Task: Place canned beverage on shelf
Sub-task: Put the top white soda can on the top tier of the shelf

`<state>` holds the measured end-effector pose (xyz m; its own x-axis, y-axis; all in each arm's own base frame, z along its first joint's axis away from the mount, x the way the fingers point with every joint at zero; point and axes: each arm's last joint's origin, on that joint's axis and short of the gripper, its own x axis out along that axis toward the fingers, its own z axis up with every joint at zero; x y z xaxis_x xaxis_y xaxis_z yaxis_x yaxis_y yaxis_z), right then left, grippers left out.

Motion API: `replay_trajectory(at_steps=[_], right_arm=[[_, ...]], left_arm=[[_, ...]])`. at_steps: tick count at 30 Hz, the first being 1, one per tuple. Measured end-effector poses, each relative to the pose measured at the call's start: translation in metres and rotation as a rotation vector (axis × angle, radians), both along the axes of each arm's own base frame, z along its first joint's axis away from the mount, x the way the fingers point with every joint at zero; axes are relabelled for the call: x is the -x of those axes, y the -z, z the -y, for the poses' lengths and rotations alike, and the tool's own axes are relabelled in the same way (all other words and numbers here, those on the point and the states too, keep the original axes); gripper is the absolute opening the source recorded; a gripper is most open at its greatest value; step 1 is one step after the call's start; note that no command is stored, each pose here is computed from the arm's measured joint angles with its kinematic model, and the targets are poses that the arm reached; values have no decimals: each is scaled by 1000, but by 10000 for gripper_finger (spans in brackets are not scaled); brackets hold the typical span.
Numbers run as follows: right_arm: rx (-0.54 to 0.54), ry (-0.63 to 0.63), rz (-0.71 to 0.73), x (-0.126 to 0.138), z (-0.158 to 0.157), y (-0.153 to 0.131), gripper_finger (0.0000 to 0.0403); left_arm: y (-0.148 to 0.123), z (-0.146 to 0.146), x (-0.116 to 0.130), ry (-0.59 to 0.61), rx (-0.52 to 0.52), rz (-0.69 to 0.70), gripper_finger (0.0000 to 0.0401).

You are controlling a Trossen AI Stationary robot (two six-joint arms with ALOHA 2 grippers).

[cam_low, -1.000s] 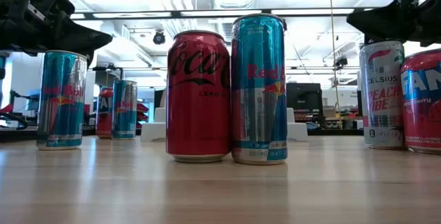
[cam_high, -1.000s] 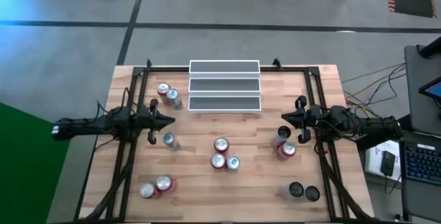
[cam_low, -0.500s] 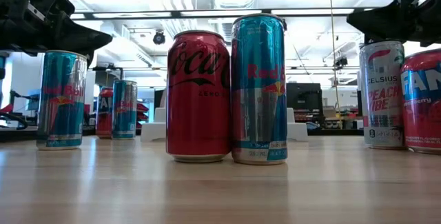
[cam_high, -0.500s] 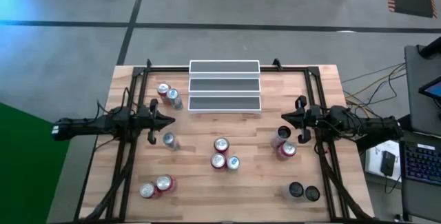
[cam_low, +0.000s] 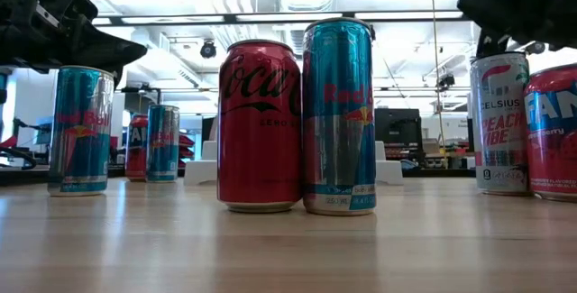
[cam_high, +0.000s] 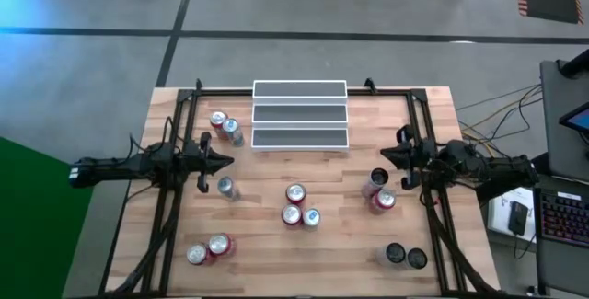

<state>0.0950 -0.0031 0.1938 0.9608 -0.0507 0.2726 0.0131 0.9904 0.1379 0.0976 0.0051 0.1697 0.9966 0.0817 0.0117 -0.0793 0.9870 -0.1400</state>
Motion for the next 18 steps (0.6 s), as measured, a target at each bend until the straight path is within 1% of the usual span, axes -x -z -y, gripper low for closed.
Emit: replay_trajectory(at_steps=[2, 6, 10, 12, 14, 15, 18], right_arm=[[-111, -31, 6, 0, 0, -1, 9], [-261, -75, 18, 0, 0, -2, 9], [-364, -109, 46, 1, 0, -4, 9], [-401, -120, 58, 1, 0, -5, 9], [-448, -102, 77, 2, 1, -6, 9], [-490, -89, 87, 2, 2, -6, 9], [-676, -70, 115, 2, 4, -6, 9]], left_arm=[[0, 0, 0, 0, 0, 0, 1], [0, 0, 0, 0, 0, 0, 1], [0, 0, 0, -6, 0, 1, 1], [0, -1, 0, -44, 0, 4, 1], [0, -2, 0, -53, 0, 5, 1], [-1, -2, 0, -52, 0, 5, 1], [-1, -2, 0, -53, 0, 10, 1]])
